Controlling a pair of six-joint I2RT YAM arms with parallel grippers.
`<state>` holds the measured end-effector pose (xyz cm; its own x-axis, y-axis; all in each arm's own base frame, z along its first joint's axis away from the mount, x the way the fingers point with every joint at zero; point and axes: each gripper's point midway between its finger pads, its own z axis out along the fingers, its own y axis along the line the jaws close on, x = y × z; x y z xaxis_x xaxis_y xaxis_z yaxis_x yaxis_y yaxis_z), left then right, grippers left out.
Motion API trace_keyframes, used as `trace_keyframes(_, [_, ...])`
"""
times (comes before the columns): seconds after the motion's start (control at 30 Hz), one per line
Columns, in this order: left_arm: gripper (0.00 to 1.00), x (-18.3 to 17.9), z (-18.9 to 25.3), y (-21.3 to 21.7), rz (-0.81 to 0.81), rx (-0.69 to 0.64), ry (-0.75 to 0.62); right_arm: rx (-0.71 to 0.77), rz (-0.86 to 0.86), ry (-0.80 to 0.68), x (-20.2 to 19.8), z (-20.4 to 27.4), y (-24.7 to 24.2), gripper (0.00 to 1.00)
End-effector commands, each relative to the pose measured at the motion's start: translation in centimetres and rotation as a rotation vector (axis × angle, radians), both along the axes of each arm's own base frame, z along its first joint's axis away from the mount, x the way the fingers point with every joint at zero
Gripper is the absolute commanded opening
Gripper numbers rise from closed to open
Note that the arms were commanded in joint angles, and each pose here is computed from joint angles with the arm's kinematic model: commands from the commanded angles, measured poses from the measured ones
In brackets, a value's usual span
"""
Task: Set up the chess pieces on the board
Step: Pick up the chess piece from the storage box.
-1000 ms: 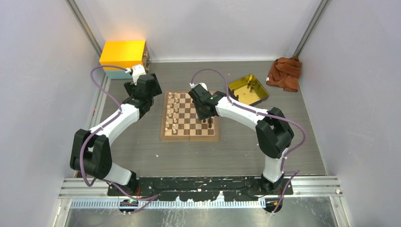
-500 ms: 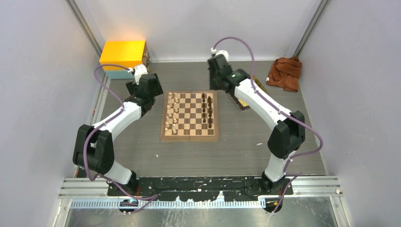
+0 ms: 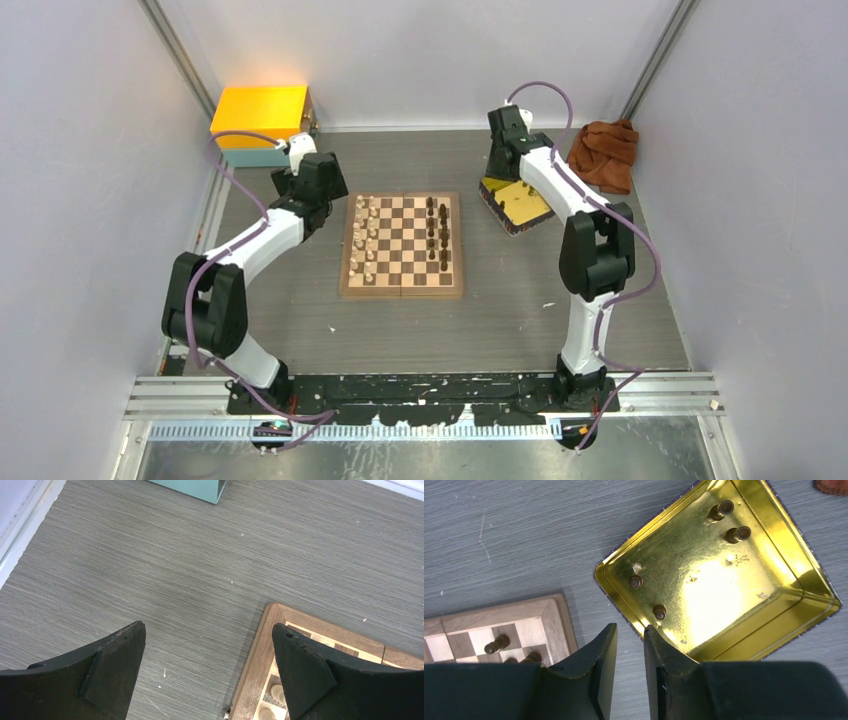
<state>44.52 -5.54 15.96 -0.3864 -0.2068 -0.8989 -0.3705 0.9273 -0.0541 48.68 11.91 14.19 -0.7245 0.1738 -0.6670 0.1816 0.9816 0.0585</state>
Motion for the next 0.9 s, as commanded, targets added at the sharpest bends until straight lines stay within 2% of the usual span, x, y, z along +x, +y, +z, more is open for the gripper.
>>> trace_keyframes(0.0, [0.97,1.5,2.4,-0.1,0.004,-0.008,-0.073,0.078,-0.012,-0.061,2.3,0.1,0.4,0.32])
trace_keyframes(0.53, [0.97,1.8,1.8,-0.2,0.003,0.0,-0.059,0.108,-0.043,0.001,4.4,-4.5,-0.3,0.32])
trace_keyframes(0.87, [0.97,2.1,1.6,-0.3,-0.001,0.007,-0.053,0.122,-0.039,0.013,5.1,-5.5,-0.4,0.32])
